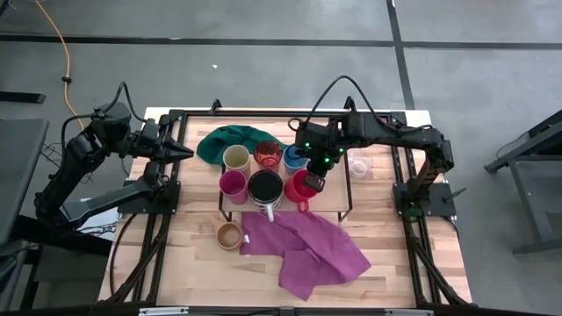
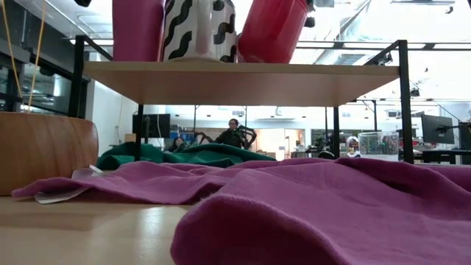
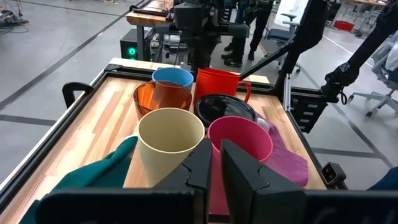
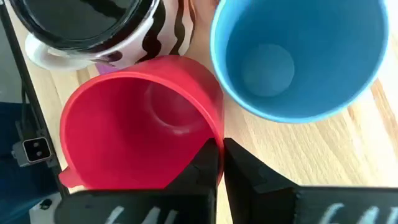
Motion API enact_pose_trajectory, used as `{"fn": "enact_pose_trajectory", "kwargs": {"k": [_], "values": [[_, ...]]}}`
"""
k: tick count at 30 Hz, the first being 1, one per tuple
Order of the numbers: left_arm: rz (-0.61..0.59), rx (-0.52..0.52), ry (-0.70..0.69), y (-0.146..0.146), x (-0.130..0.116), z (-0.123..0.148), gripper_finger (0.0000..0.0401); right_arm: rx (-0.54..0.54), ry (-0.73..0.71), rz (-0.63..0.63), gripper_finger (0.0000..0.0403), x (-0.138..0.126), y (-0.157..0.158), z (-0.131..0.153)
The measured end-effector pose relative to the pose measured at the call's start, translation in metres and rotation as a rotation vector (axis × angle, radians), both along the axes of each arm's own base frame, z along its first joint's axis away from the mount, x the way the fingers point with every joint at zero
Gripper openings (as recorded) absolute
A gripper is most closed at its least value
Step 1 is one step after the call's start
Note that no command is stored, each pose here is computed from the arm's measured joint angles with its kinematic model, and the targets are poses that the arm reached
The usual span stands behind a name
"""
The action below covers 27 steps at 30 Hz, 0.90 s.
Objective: Stack small to large cups/mugs on shelf
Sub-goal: Put the red mug on the shelf
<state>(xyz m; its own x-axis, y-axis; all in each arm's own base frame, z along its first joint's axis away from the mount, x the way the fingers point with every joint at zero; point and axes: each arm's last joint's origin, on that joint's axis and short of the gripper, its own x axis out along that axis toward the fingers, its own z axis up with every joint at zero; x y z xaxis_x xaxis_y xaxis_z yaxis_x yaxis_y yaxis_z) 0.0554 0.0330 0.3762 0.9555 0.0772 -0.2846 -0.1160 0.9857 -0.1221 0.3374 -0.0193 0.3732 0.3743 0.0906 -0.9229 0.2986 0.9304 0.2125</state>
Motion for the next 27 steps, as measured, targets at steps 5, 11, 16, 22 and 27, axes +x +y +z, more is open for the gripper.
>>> {"fn": "enact_pose_trajectory", "kwargs": {"k": [5,11,16,22,27], "values": [[0.0,0.0,0.0,0.0,0.0,0.0,0.0024,0.006,0.021,0.007,0.0,-0.0019,0.0001,-0.0005],[0.0,0.0,0.0,0.0,0.0,0.0,0.0024,0.018,0.041,0.01,0.0,-0.003,0.0005,-0.0016],[0.0,0.0,0.0,0.0,0.0,0.0,0.0024,0.026,0.04,0.013,0.0,-0.003,0.0008,-0.0016],[0.0,0.001,0.0,0.0,0.0,0.0001,0.0024,0.041,0.038,0.019,0.0,-0.0029,0.0011,-0.0015],[0.0,0.001,0.0,0.0,0.0,0.0,0.0024,0.048,0.046,0.023,0.0,-0.0003,0.0012,-0.0043]]}}
